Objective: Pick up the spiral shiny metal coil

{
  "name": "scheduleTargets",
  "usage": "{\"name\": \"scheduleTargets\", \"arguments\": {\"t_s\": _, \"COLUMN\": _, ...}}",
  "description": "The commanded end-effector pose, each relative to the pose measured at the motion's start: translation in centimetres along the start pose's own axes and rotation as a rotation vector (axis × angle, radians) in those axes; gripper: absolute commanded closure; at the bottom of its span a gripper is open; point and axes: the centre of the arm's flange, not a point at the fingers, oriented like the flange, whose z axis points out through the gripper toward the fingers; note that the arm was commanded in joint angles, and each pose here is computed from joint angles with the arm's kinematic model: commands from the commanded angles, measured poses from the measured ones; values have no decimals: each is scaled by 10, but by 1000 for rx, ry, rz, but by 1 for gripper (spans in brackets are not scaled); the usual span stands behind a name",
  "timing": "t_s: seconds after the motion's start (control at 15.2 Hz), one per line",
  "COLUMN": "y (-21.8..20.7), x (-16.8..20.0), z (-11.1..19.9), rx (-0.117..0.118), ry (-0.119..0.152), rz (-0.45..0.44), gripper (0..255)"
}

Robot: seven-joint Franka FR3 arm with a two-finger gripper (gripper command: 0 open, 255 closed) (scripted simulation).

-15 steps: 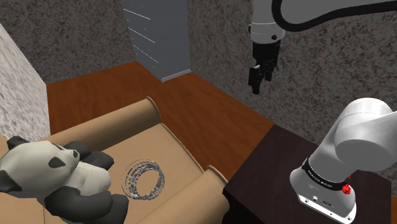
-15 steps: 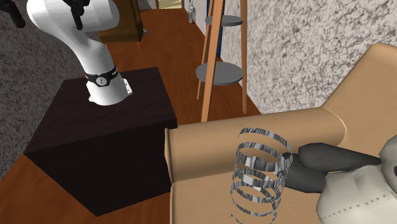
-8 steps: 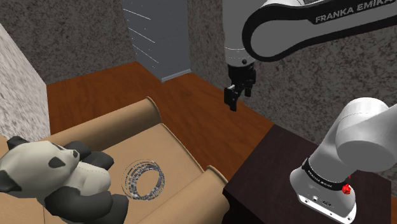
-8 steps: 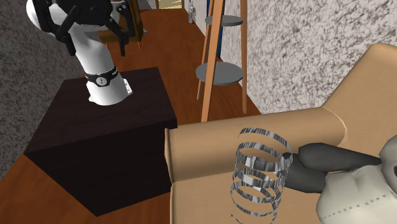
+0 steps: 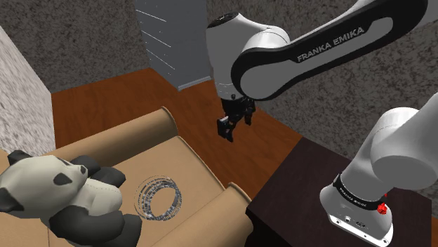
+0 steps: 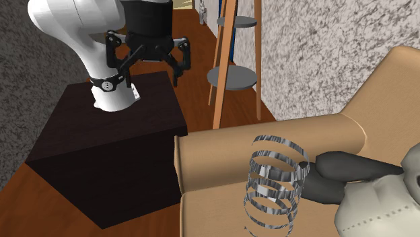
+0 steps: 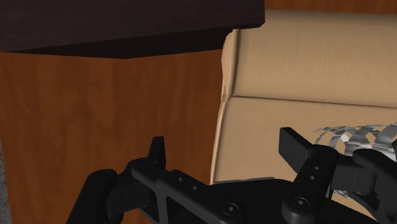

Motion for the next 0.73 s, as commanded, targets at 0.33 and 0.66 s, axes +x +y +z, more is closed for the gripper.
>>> {"name": "scheduleTargets", "arguments": {"t_s": 0.33, "y": -77, "x": 35, "z": 35, "rx": -15, "ry": 12, "rz": 30, "gripper": 0}}
{"name": "scheduleTargets", "arguments": {"t_s": 0.66, "y": -132, "x": 63, "z": 61, "rx": -27, "ry": 20, "rz": 51, "gripper": 0}}
